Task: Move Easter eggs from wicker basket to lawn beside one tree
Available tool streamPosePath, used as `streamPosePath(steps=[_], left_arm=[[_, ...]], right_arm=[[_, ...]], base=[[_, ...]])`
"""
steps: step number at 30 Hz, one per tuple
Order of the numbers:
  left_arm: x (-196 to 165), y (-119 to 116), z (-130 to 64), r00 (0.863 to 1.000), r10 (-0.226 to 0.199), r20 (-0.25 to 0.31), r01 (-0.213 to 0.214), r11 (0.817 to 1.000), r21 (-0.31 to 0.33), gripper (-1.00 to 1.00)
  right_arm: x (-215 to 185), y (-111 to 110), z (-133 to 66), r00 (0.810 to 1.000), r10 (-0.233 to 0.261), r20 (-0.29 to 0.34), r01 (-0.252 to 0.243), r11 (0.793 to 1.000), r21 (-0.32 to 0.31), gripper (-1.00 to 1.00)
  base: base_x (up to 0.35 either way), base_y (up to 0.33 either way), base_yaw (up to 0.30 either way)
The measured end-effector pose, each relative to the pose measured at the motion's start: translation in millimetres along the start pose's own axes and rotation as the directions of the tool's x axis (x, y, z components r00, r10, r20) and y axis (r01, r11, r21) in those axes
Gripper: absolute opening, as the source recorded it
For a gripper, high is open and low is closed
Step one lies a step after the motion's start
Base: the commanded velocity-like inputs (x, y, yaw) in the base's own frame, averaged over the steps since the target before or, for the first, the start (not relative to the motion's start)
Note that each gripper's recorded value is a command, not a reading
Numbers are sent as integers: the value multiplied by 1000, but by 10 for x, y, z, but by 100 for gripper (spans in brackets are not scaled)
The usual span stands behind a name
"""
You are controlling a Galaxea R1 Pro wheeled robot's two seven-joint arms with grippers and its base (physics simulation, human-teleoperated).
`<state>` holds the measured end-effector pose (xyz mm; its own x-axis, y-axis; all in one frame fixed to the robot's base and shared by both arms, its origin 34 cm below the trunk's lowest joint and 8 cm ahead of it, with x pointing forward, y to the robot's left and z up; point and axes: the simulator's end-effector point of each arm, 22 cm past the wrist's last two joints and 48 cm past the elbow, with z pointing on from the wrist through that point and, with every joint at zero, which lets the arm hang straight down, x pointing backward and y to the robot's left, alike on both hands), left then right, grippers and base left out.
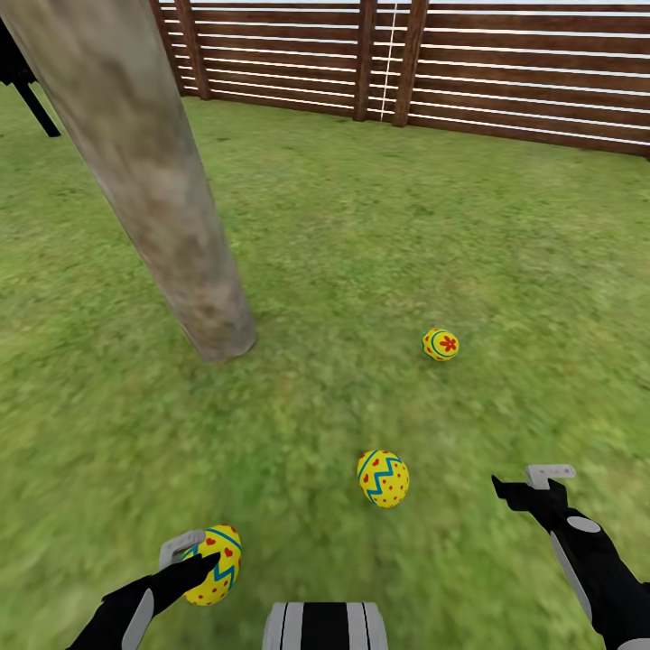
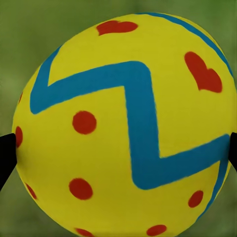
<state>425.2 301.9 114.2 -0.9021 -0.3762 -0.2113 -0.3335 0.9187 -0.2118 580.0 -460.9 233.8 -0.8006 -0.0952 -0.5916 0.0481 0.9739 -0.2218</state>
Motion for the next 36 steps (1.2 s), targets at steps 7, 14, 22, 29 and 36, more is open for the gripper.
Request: streamPosePath(steps=[7, 14, 22, 29, 36], left_arm=[[11, -12, -29, 1000, 15, -4, -15, 1000, -2, 100], [-110, -70, -102, 1000, 19, 22, -19, 1000, 8, 100], [-240, -147, -186, 998, 22, 52, -23, 1000, 21, 100], [-380, -202, -272, 996, 26, 84, -29, 999, 30, 100], [-490, -253, -357, 994, 19, 111, -24, 999, 43, 100]], right_arm=[[-75, -17, -39, 1000, 4, 14, -4, 1000, 2, 100], [-212, -42, -111, 999, 9, 39, -9, 1000, 4, 100], [-377, -68, -200, 997, 16, 71, -16, 1000, 5, 100], [-506, -92, -280, 995, 23, 96, -23, 1000, 6, 100], [-645, -121, -367, 992, 29, 123, -30, 1000, 8, 100]], base=[[0, 0, 0], [0, 0, 0], [0, 0, 0], [0, 0, 0], [27, -44, 0]])
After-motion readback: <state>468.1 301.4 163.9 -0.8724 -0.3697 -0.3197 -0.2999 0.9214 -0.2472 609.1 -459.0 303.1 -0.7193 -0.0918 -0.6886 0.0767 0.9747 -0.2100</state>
